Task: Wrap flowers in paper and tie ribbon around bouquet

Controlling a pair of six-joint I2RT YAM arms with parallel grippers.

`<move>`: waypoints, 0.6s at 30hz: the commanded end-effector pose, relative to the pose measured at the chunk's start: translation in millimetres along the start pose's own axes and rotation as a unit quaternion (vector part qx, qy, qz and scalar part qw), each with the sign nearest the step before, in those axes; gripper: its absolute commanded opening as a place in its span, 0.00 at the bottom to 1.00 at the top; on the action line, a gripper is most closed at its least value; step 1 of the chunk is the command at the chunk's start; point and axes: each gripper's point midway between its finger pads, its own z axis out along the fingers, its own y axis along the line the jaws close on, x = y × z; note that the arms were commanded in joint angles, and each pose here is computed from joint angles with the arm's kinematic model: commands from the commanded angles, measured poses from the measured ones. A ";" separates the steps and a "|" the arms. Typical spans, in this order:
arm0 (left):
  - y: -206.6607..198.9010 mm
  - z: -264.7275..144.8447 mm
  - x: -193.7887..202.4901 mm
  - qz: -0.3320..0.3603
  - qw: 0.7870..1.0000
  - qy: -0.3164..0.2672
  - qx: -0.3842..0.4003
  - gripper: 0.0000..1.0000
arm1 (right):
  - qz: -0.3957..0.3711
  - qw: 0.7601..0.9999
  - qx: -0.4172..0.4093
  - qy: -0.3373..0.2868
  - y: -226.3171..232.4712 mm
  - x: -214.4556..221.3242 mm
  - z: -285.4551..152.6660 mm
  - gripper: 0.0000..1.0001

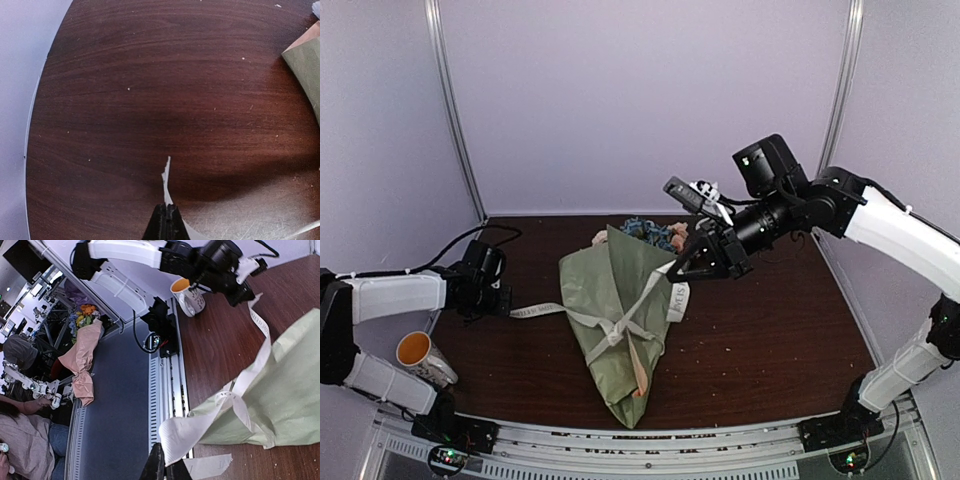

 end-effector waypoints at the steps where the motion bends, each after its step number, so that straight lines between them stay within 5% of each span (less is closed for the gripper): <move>1: -4.6 5.8 -4.5 -0.019 1.000 -0.019 0.015 0.00 | -0.065 0.997 -0.015 -0.033 38.7 -35.6 -9.4 0.00; 18: -22.3 -22.4 -10.9 -0.011 0.991 -0.087 0.097 0.00 | -0.107 0.986 -0.055 -0.118 27.0 -163.6 64.1 0.00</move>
